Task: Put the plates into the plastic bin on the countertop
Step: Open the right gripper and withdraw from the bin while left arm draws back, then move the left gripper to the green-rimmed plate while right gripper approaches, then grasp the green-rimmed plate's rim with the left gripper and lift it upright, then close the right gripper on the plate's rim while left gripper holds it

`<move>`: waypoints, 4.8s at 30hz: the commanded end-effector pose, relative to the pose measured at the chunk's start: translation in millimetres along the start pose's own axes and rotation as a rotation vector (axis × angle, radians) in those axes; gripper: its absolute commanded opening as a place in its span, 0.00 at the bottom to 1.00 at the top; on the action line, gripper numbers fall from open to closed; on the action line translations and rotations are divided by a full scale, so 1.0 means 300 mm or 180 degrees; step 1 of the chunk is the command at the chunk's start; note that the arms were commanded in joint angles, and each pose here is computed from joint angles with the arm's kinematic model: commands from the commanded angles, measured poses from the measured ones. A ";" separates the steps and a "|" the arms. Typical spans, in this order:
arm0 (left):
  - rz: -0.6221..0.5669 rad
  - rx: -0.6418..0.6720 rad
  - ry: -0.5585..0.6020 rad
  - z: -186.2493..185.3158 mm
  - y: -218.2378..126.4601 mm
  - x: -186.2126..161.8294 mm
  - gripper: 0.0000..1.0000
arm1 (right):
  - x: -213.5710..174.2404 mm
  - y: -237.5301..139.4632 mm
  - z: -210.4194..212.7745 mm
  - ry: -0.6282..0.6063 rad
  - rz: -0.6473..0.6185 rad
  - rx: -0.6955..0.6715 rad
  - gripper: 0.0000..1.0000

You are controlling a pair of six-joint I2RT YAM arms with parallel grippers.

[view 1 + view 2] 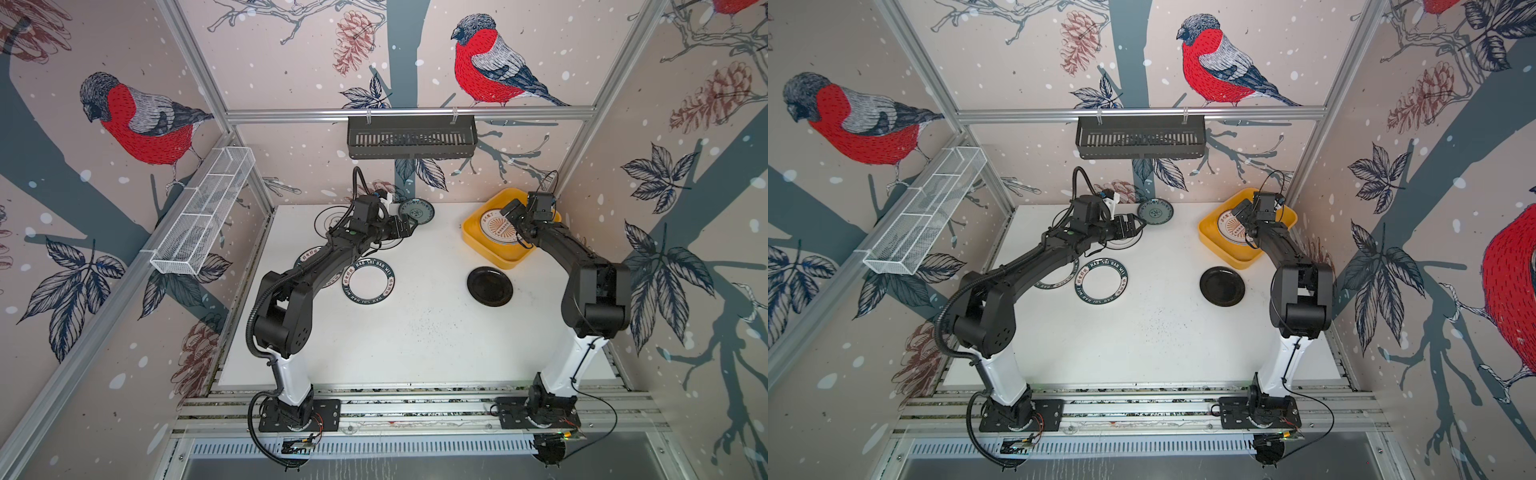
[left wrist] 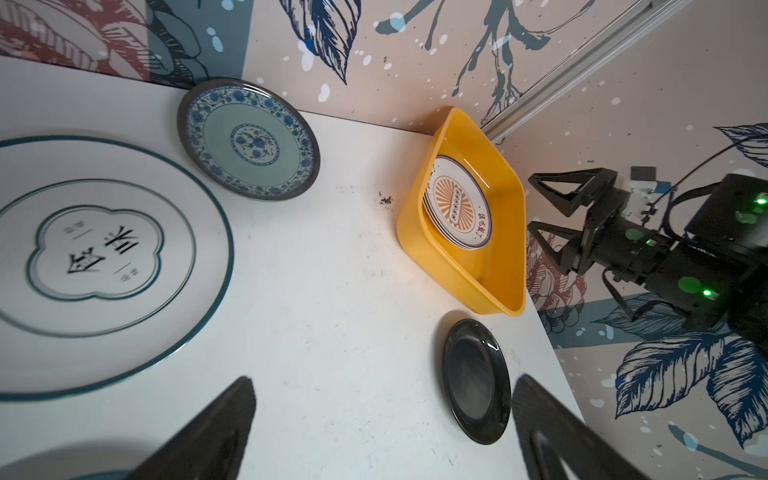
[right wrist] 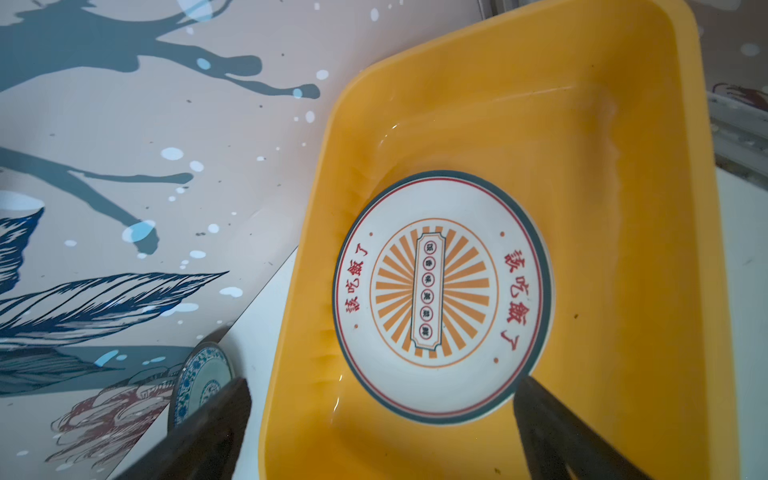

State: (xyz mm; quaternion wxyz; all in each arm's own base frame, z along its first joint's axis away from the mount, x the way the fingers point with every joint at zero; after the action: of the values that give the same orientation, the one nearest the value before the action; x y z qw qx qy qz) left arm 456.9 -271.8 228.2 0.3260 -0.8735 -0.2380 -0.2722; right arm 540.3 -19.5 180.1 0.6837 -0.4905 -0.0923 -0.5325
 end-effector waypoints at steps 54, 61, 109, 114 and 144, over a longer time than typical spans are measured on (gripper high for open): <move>0.0249 0.0759 -0.1672 0.673 -0.341 -0.512 0.64 | -0.816 -0.484 0.672 -0.1345 0.1626 0.2839 1.00; 0.0215 0.0773 -0.1769 0.705 -0.309 -0.507 0.41 | -0.810 -0.450 0.682 -0.1413 0.1681 0.2806 1.00; -0.0221 -0.0564 -0.1272 -0.034 -0.137 0.000 0.00 | -0.429 -0.607 0.281 -0.0356 0.0705 0.2440 0.94; -0.0167 -0.0747 -0.1307 -0.119 -0.049 -0.007 0.00 | -0.430 -0.616 0.302 -0.0215 0.0732 0.2557 0.88; 0.0073 -0.1125 -0.1256 -0.251 0.033 -0.046 0.00 | -0.450 -0.511 0.311 0.0053 0.0846 0.2413 0.13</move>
State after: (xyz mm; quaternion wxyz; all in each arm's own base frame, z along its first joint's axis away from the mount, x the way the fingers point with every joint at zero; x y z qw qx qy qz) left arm 426.7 -329.0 233.8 0.1577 -0.9540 -0.2395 -0.0873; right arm 391.5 148.7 223.3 0.8848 -0.2125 -0.2115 -0.3568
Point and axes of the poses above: each gripper's point midway between its finger pads, its own y axis out along the fingers, its own z axis along the line the jaws close on, x = y × z, the point moved 1 cm from there along -y, back along the fingers, and after that the axes turned 4 degrees about -y, right-handed, at the moved point
